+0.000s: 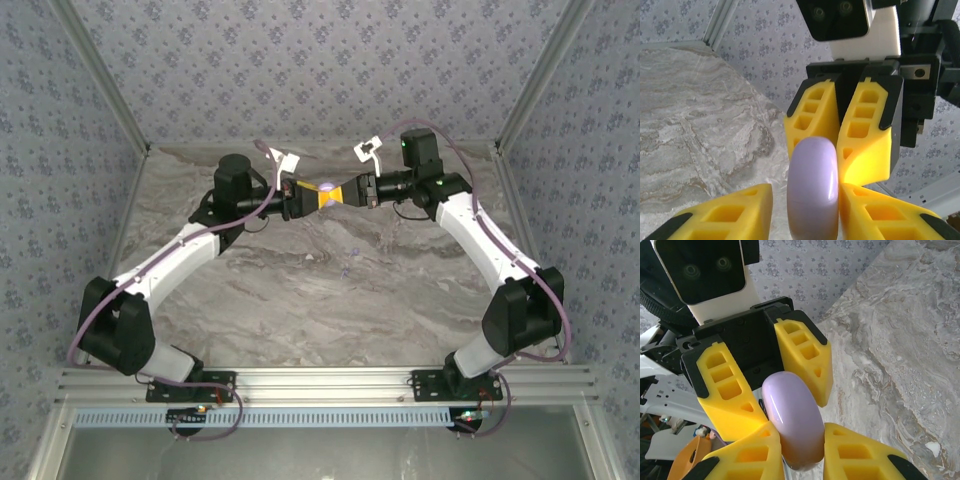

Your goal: Insert wireless bluetooth earbuds into charging case

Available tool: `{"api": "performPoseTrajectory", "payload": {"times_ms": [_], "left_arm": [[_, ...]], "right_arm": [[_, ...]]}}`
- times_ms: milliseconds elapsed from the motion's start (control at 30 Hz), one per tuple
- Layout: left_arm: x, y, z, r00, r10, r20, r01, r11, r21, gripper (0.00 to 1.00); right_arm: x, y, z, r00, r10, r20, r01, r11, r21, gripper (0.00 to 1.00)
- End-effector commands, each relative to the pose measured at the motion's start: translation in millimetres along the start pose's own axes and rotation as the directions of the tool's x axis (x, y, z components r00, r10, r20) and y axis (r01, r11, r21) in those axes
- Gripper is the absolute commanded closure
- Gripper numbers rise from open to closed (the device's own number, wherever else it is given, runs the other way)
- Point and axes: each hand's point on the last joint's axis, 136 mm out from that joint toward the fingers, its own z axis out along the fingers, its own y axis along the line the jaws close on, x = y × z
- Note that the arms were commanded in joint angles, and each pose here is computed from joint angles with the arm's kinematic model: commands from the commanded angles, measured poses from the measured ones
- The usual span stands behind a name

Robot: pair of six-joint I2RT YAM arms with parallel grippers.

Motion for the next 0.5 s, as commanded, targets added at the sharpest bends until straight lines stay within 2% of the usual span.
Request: {"api": "performPoseTrajectory", "payload": {"times_ms": [0, 333, 467], "left_arm": [[1.0, -16.7, -3.4, 0.999, 0.039, -0.036, -0.038, 0.999, 0.029, 0.61], [3.0, -16.3, 1.2, 0.998, 0.021, -0.057, -0.018, 0.998, 0.057, 0.62], [4.0, -16.0, 3.8, 0.998, 0.015, -0.065, -0.011, 0.998, 0.064, 0.80]], "right_arm": [[-2.0, 16.5, -2.1, 0.999, -0.046, -0.014, 0.046, 0.999, -0.026, 0.83], [1.2, 24.7, 1.1, 0.998, -0.061, -0.031, 0.059, 0.997, -0.053, 0.82], [2.0, 23.0, 2.3, 0.998, -0.058, -0.035, 0.057, 0.997, -0.045, 0.78]]}}
